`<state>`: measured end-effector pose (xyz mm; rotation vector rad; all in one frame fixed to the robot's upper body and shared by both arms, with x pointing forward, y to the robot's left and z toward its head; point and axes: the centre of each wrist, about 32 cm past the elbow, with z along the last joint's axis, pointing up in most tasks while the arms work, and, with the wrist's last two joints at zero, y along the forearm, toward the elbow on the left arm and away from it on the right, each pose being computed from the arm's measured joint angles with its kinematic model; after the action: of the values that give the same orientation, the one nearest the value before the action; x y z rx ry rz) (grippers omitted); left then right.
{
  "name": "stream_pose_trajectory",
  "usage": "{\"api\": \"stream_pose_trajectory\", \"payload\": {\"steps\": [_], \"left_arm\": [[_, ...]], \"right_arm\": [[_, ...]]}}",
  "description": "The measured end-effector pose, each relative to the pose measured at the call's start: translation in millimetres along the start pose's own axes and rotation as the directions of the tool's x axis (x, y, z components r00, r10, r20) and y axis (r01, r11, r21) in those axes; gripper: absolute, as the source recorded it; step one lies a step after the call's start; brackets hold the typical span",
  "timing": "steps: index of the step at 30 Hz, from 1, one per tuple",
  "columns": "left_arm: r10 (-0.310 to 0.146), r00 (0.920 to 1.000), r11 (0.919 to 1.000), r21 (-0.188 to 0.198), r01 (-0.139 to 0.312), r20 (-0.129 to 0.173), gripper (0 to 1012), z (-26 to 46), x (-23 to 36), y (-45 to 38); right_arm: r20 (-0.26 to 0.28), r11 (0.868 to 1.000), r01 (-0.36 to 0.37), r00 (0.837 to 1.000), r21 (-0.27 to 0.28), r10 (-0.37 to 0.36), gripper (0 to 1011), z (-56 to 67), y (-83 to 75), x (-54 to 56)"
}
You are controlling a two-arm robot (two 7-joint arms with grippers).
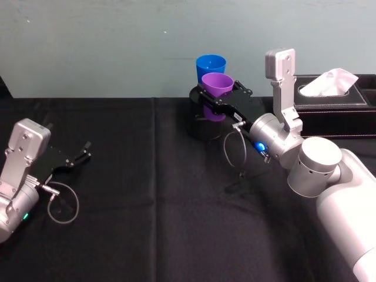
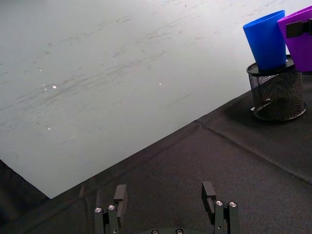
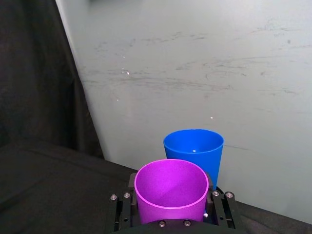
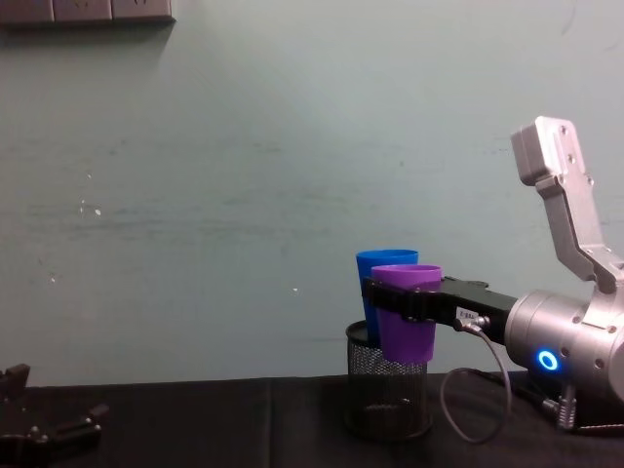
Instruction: Pick up one cup with a gripper and tap it against the other cup.
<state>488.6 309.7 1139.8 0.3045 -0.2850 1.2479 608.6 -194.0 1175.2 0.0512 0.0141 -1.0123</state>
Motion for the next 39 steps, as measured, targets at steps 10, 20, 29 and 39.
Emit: {"api": "stream_pose_trajectory", "payload": {"steps": [10,20,29,39], "left_arm": [[0.0,1.0,1.0,0.0,0.0,0.0,1000,0.0,0.0,0.0],[0.0,1.0,1.0,0.0,0.0,0.0,1000,0.0,0.0,0.0],[0.0,1.0,1.0,0.0,0.0,0.0,1000,0.0,0.0,0.0],[0.0,1.0,1.0,0.0,0.0,0.0,1000,0.0,0.0,0.0]], "right_arm": [[0.001,1.0,-0.002,1.0,0.0,0.002,743,0.0,-0.1,-0.1],[0.001,1.0,-0.002,1.0,0.0,0.002,743,-0.1,-0.2,-0.1],[0.001,1.0,-0.002,1.0,0.0,0.002,743,-0.1,-0.3,0.0],[0.0,1.0,-0.002,1.0,0.0,0.002,743,-0.1,-0.3,0.0]]}}
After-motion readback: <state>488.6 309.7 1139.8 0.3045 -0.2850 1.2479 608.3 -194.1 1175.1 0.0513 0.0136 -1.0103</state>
